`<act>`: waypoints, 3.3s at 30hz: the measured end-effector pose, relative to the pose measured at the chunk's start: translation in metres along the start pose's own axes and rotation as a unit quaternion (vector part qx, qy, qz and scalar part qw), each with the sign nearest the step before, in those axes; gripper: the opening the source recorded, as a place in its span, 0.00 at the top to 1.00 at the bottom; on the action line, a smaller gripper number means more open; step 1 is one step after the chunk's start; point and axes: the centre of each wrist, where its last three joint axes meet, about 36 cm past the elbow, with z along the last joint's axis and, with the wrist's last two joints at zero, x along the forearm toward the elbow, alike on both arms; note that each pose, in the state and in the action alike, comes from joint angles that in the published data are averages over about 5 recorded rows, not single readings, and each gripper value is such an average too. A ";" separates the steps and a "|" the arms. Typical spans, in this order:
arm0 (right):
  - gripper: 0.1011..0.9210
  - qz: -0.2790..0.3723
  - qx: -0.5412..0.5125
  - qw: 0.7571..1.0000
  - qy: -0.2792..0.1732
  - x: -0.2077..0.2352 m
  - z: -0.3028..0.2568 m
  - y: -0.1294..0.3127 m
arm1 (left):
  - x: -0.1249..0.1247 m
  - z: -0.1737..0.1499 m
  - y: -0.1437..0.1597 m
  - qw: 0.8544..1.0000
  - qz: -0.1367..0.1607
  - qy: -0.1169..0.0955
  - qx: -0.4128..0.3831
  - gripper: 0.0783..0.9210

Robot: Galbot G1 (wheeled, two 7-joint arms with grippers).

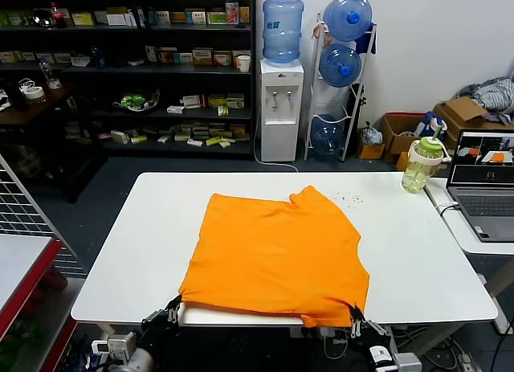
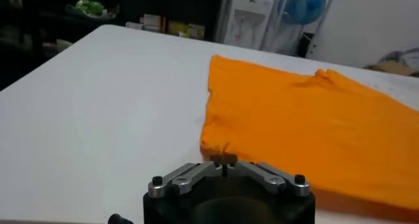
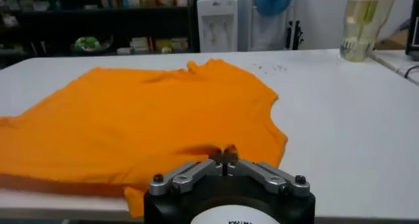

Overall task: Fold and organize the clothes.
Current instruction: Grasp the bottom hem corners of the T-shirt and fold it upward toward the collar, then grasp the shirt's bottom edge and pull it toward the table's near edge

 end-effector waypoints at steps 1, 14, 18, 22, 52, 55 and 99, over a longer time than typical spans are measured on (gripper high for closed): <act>0.97 0.000 -0.001 1.000 -0.004 -0.006 -0.003 0.000 | -0.005 -0.003 0.000 1.000 0.002 -0.004 0.000 0.99; 0.97 -0.003 -0.009 0.999 -0.035 -0.085 -0.039 -0.002 | -0.073 -0.037 0.006 0.999 0.020 -0.036 -0.036 0.99; 0.96 -0.004 -0.008 0.999 -0.035 -0.105 -0.044 0.000 | -0.095 -0.045 0.009 0.998 0.015 -0.038 -0.046 0.99; 0.87 -0.005 -0.005 0.999 -0.033 -0.119 -0.047 0.001 | -0.110 -0.051 0.014 0.998 0.007 -0.037 -0.053 0.95; 0.12 0.004 0.039 0.998 0.046 -0.102 -0.007 -0.059 | -0.094 -0.014 0.011 0.999 0.001 0.010 -0.038 0.12; 0.12 0.002 0.035 0.998 0.056 -0.103 -0.005 -0.061 | -0.096 -0.011 0.010 0.999 0.002 0.012 -0.035 0.12; 0.97 0.010 0.005 1.000 0.024 -0.083 -0.027 -0.067 | -0.085 -0.025 0.003 0.999 -0.009 -0.010 -0.036 0.98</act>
